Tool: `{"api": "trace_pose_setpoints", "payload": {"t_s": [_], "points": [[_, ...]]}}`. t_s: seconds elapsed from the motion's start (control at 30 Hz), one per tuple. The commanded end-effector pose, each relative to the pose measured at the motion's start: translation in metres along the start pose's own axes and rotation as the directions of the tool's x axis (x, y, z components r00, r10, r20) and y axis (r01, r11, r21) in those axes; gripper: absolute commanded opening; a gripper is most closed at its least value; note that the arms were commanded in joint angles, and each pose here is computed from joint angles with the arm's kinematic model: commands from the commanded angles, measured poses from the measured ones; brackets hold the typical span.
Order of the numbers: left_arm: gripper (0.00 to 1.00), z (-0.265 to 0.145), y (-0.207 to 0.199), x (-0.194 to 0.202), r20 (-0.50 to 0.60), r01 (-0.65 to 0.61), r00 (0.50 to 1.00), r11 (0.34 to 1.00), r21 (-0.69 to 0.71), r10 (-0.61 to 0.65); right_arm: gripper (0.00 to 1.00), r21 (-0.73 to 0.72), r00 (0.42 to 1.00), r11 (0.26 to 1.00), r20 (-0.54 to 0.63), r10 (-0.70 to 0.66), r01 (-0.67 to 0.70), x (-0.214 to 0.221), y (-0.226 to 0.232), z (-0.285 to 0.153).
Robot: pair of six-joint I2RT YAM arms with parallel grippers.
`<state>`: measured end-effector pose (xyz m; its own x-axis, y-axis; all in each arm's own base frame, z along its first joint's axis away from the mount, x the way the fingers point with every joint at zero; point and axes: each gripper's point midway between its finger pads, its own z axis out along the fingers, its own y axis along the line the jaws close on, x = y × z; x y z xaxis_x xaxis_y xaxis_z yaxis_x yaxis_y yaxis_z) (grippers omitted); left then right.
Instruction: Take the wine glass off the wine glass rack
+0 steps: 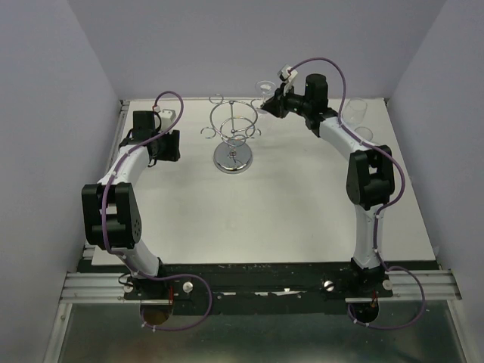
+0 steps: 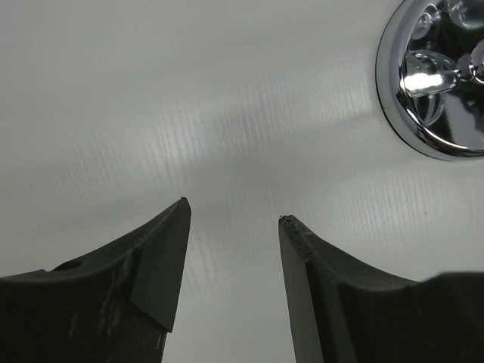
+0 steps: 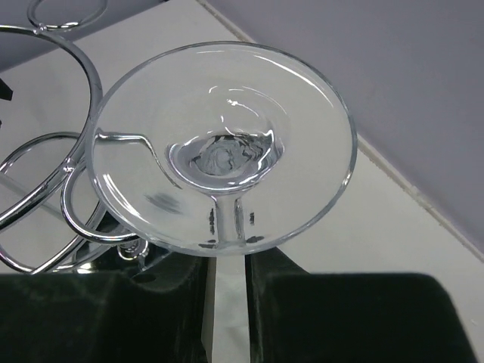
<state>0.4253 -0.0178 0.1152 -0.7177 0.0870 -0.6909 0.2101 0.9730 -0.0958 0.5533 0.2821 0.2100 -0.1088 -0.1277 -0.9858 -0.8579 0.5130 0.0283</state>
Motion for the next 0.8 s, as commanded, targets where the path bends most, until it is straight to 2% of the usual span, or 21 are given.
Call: {"api": "trace_pose_setpoints", "payload": {"t_s": [0.0, 0.47, 0.77], "points": [[0.64, 0.001, -0.004, -0.022, 0.047, -0.014, 0.999, 1.0, 0.024, 0.013, 0.01, 0.077, 0.992, 0.994, 0.091, -0.084, 0.077, -0.046, -0.017, -0.003], [0.64, 0.0, -0.01, -0.035, 0.074, -0.049, 0.996, 0.999, 0.023, 0.047, 0.01, 0.192, 0.995, 0.979, 0.056, -0.08, 0.068, -0.039, -0.041, -0.019], [0.63, -0.029, -0.019, -0.058, 0.18, -0.134, 0.975, 0.991, 0.027, 0.127, 0.01, 0.269, 0.997, 0.96, -0.026, -0.07, 0.075, -0.036, -0.038, -0.055]]}}
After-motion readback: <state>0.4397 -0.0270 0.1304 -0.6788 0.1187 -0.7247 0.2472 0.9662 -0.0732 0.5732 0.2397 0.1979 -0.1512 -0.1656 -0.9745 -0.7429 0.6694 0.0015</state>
